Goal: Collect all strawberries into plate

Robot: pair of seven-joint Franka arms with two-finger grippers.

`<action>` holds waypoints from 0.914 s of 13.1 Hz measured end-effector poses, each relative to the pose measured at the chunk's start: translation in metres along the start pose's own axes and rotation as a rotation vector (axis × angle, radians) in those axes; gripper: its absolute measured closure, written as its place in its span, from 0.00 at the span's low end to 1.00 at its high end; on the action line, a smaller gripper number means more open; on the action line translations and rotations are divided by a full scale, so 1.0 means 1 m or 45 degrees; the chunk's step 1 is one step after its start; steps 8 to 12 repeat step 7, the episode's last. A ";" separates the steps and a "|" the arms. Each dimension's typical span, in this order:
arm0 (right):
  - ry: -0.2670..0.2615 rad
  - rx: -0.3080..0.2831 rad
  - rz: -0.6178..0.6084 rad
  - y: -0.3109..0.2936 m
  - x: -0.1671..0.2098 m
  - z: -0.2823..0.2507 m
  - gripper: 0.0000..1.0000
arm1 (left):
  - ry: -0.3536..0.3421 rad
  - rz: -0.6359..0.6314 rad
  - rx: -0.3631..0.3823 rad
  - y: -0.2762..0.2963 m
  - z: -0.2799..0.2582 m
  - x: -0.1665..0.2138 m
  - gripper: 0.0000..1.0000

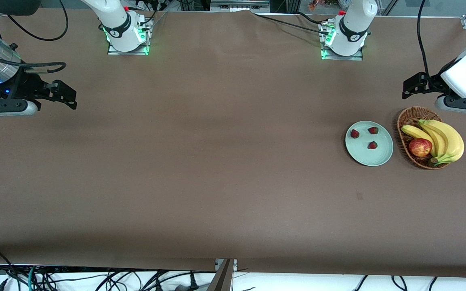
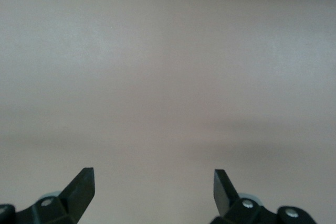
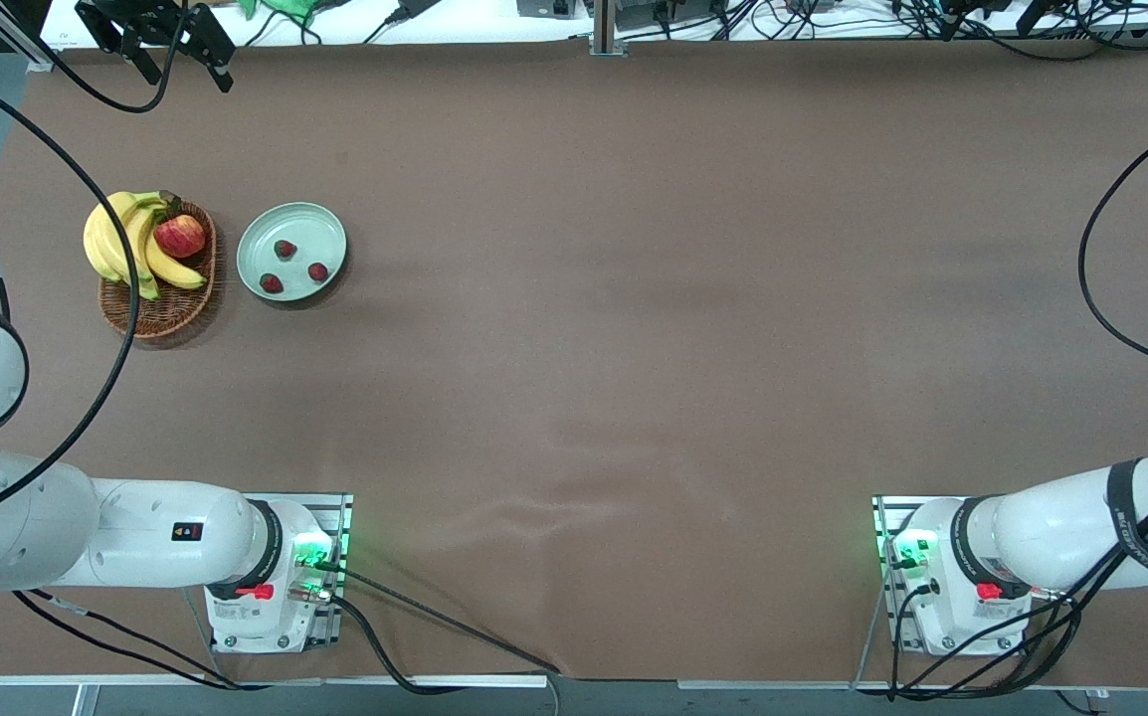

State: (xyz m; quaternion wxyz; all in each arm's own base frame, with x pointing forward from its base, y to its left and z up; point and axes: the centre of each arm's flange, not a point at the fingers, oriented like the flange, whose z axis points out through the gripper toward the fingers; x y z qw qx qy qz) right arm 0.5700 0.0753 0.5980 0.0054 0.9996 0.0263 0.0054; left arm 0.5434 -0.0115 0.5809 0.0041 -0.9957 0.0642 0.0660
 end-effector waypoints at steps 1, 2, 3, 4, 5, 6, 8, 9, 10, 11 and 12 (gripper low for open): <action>0.000 0.000 0.000 0.000 0.000 0.000 0.00 | -0.006 0.000 -0.001 0.000 0.001 0.000 0.00; 0.000 0.000 0.000 0.000 0.000 0.000 0.00 | -0.015 -0.001 -0.002 0.000 0.001 -0.001 0.00; 0.000 0.000 0.000 0.000 0.000 0.000 0.00 | -0.020 -0.002 -0.002 -0.001 0.002 -0.002 0.00; 0.000 0.000 0.000 0.000 0.000 0.000 0.00 | -0.021 -0.002 -0.003 -0.001 0.002 -0.002 0.00; 0.000 0.000 0.000 0.000 0.000 0.000 0.00 | -0.022 -0.002 -0.003 0.000 0.002 -0.002 0.00; 0.000 0.000 0.000 0.000 0.000 0.000 0.00 | -0.023 -0.001 -0.003 0.000 0.002 -0.002 0.00; 0.000 0.000 0.000 0.000 0.000 0.000 0.00 | -0.023 0.000 -0.003 0.000 0.002 -0.002 0.00; 0.000 0.000 0.000 0.000 0.000 0.000 0.00 | -0.023 0.000 -0.003 0.000 0.002 -0.002 0.00; 0.000 0.000 0.000 0.000 0.000 0.000 0.00 | -0.023 0.000 -0.003 0.000 0.002 -0.002 0.00; 0.000 0.000 0.000 0.000 0.000 0.000 0.00 | -0.023 0.000 -0.003 0.000 0.002 -0.002 0.00; 0.000 0.000 0.000 0.000 0.000 0.000 0.00 | -0.023 0.000 -0.003 0.000 0.002 -0.002 0.00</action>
